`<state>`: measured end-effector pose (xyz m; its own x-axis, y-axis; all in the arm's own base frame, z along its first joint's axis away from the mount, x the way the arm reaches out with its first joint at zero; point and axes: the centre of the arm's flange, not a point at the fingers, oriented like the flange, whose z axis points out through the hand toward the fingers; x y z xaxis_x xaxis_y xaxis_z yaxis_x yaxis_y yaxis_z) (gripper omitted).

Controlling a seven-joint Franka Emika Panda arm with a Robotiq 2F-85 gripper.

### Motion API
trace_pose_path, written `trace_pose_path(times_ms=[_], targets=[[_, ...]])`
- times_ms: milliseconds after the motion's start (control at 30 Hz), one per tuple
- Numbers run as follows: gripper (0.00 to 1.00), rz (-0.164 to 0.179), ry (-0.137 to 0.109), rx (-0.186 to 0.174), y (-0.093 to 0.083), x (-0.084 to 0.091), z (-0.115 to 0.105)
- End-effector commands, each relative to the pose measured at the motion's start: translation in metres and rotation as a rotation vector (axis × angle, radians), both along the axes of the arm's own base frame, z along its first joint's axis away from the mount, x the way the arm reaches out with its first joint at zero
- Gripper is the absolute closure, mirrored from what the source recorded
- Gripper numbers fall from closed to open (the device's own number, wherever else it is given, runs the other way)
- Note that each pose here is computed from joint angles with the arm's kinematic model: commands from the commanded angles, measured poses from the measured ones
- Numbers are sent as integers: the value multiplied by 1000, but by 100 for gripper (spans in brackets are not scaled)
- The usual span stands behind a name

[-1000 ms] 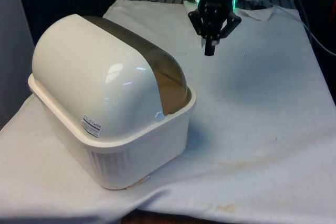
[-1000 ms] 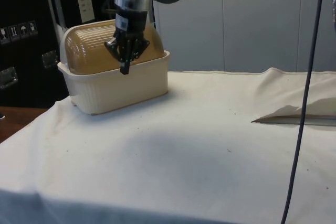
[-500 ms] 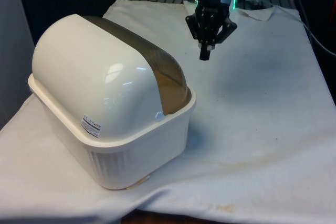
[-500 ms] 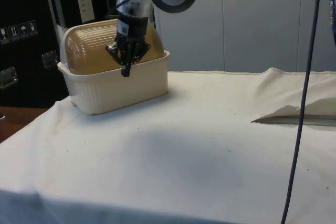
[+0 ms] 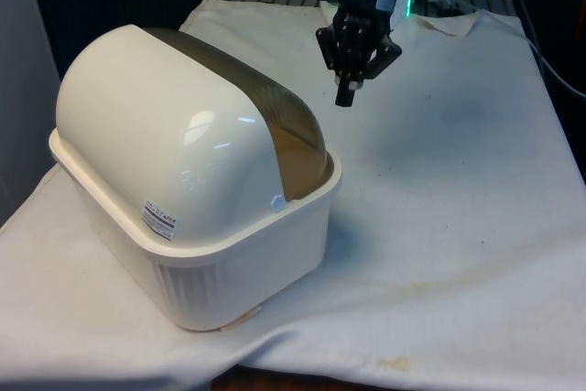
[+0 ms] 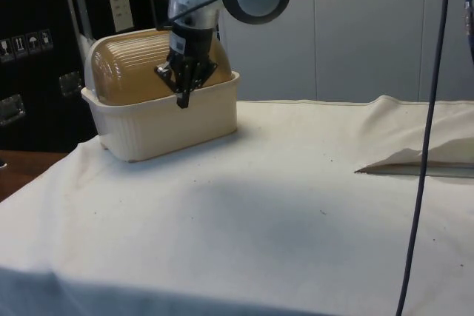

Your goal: Open the lid, then close it.

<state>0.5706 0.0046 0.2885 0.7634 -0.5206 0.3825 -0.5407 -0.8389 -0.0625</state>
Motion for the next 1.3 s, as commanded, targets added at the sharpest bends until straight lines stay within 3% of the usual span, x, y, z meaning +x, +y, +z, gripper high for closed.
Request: trace_pose_path(times_ms=[0,100,133,167,367,400,433,667,700,733,1000,1033,1067,1267], targets=[[100,-12,-21,-21,-6,3,2],[100,-23,-29,-36,-7,4,2],[100,-14,-8,-19,-1,0,-1],[100,-25,-31,-40,-7,4,3],[100,-41,-48,-65,-8,5,5],[100,-31,-28,-48,-3,0,0],[100,-43,-49,-69,-8,5,5],[100,-61,-64,-87,-11,5,5],[100,-51,-46,-73,-7,1,1],[100,-64,-65,-88,-12,5,5],[100,-89,-71,-80,-20,7,-5],[100,-83,-45,-72,-16,2,-8],[100,-93,-70,-77,-21,7,-7],[100,-112,-80,-67,-29,13,-16]])
